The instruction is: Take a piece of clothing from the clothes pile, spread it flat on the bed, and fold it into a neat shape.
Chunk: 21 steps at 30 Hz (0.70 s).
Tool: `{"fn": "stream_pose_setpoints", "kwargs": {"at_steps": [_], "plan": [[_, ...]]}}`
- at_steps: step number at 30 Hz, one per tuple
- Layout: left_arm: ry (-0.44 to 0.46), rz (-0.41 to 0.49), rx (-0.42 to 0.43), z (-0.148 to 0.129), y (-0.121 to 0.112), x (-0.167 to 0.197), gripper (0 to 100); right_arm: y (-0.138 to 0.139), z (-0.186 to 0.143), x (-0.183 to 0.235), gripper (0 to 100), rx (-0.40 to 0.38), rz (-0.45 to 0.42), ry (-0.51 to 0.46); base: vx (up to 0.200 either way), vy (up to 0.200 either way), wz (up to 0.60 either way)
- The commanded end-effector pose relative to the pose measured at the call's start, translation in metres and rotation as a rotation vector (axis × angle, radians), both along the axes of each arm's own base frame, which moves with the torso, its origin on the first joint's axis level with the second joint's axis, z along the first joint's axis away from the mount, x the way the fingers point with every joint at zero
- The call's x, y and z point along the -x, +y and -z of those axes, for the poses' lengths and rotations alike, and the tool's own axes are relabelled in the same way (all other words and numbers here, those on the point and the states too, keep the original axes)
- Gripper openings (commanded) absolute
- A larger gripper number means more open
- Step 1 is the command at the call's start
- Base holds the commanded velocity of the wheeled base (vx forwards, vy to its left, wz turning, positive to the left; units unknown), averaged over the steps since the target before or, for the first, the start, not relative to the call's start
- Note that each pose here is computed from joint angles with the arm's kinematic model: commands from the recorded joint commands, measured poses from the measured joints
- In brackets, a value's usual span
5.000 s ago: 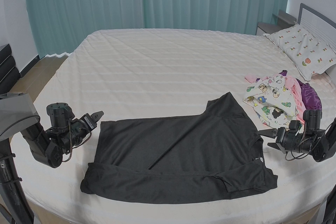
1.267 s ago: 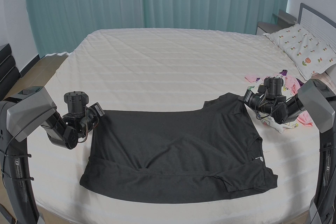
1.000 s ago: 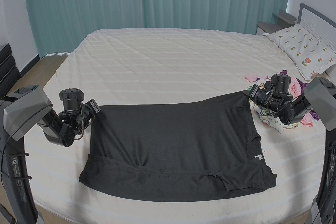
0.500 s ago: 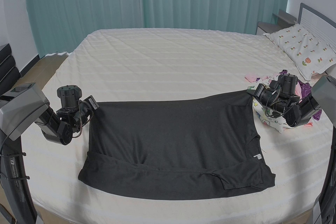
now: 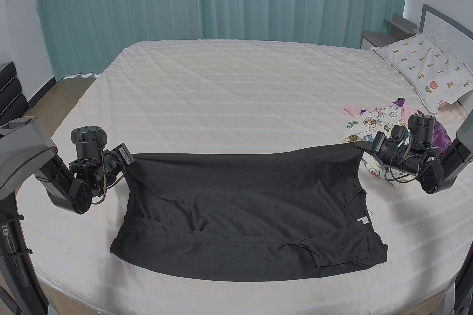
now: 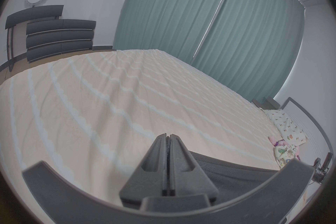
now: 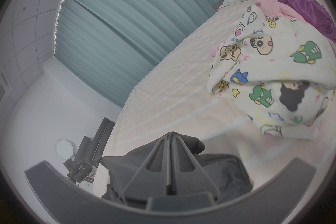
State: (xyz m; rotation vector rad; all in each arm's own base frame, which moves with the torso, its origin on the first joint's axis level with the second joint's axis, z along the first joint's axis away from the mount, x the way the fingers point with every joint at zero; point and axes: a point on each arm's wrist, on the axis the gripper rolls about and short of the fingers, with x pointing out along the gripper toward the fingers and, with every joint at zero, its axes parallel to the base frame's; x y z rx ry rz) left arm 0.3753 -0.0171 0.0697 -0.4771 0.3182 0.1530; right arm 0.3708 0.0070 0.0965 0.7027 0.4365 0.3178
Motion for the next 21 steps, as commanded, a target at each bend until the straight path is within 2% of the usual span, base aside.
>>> {"fn": "stream_pose_setpoints", "kwargs": {"at_steps": [1,3,8,13,21], "plan": [[0.002,0.014,0.005,-0.011,0.001,0.021,0,-0.007,-0.016,0.032,0,-0.007,-0.016,-0.01,0.0,0.0,0.0],[0.015,0.016,0.005,-0.01,0.001,0.026,0,-0.009,-0.014,0.039,0,-0.005,-0.02,0.004,0.0,0.0,0.0],[0.109,0.033,0.006,0.006,0.002,0.051,0,-0.012,0.007,0.066,0,0.027,-0.046,0.09,0.0,0.0,0.0],[0.198,0.045,-0.003,0.024,0.001,0.068,0,-0.01,0.031,0.083,0,0.054,-0.103,0.171,0.0,0.0,0.0],[0.31,0.061,-0.03,0.048,0.002,0.081,0,-0.007,0.061,0.092,0,0.079,-0.139,0.274,0.0,0.0,0.0]]}}
